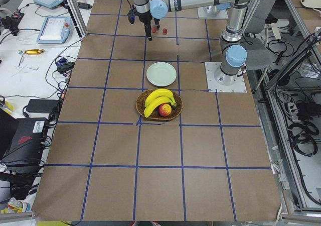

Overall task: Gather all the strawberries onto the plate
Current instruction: 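Lower the right gripper over the three strawberries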

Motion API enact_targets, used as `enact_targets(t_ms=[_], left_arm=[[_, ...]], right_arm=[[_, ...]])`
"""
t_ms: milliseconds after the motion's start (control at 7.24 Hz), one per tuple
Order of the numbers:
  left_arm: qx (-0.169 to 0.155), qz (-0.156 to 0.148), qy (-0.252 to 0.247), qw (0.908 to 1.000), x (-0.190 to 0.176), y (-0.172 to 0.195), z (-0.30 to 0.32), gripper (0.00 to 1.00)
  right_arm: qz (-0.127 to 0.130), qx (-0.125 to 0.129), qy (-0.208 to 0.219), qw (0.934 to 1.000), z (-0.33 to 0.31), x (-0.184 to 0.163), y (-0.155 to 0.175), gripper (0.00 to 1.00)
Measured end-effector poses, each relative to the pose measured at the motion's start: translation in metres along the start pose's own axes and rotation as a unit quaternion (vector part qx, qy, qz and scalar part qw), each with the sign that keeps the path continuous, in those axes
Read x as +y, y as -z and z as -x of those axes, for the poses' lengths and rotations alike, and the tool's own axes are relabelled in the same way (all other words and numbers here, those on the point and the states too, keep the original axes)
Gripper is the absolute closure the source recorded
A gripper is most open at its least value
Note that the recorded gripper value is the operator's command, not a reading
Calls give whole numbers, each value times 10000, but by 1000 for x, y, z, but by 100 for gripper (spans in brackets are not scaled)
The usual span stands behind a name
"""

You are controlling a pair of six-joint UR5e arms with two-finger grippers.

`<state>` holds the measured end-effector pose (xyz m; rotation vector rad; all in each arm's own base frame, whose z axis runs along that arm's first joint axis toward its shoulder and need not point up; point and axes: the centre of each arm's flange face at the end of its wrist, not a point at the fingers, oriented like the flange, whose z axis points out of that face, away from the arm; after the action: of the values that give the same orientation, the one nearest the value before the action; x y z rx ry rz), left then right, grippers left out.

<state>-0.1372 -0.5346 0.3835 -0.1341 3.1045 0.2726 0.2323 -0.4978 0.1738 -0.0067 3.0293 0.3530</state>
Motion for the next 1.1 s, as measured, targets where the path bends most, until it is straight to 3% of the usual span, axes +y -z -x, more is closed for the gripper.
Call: enact_targets(t_ms=[414, 828, 1104], left_arm=[[0, 4, 3, 10000, 0, -1, 0, 0], [2, 1, 5, 10000, 1, 0, 0, 0], [4, -11, 12, 10000, 1, 1, 1, 0]], right_arm=[[1, -16, -23, 10000, 1, -1, 0, 100], [-54, -52, -179, 9998, 2, -3, 5, 100], [-311, 3, -309, 9990, 8, -9, 33, 100]])
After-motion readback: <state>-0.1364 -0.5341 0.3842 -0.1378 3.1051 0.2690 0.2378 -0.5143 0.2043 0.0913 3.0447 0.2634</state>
